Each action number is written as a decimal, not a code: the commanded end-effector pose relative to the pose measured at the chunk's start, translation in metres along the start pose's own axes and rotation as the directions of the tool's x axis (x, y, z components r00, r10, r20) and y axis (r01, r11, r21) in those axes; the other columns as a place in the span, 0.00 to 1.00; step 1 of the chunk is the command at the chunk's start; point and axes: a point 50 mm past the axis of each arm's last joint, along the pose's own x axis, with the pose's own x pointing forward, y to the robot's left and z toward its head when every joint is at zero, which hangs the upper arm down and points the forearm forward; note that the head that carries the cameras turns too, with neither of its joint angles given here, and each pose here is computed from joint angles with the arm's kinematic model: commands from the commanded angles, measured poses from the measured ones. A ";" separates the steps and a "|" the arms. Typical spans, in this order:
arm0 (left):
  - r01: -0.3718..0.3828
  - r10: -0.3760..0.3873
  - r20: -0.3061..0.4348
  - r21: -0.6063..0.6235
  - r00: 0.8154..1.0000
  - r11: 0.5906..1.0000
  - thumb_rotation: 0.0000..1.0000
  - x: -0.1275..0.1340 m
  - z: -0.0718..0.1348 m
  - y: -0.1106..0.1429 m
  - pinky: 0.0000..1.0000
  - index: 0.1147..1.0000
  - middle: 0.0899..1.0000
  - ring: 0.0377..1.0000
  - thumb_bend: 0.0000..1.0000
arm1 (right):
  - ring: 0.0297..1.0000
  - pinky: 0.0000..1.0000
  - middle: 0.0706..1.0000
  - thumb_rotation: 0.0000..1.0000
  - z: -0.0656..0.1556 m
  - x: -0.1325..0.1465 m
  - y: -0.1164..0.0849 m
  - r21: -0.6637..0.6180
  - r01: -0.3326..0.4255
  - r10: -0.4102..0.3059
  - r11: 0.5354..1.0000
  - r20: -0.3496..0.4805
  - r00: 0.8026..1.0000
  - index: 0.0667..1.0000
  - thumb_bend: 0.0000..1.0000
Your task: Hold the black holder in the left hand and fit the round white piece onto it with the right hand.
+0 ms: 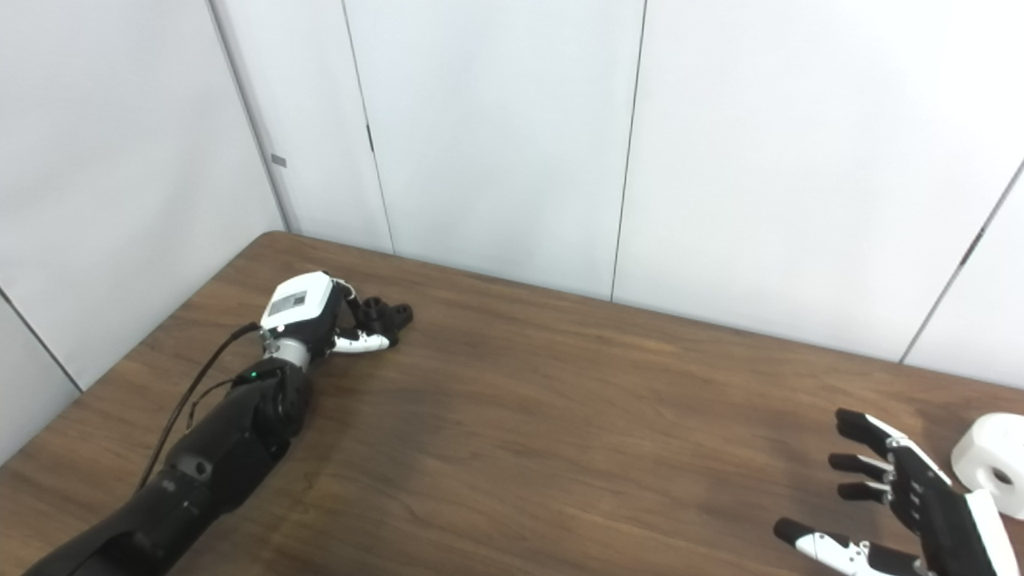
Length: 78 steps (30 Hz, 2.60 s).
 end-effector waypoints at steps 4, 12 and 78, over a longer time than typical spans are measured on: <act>0.019 -0.016 0.093 -0.032 0.996 0.999 0.06 -0.019 -0.002 -0.018 0.96 0.41 0.82 0.93 0.53 | 0.72 0.63 0.81 0.00 0.012 0.010 0.000 0.001 0.018 -0.018 1.000 0.073 0.997 0.79 0.65; 0.078 -0.039 0.355 -0.096 0.934 0.992 0.05 -0.052 0.042 -0.036 0.96 0.42 0.86 0.95 0.52 | 0.72 0.63 0.80 0.00 0.007 0.013 0.006 0.036 0.019 -0.022 0.999 0.084 0.996 0.80 0.65; 0.373 -0.458 0.787 0.312 0.413 0.874 0.05 -0.123 0.116 -0.130 0.87 0.42 0.82 0.88 0.52 | 0.69 0.57 0.79 0.15 0.065 0.056 -0.105 -0.325 0.296 -0.201 0.898 0.295 0.934 0.77 0.78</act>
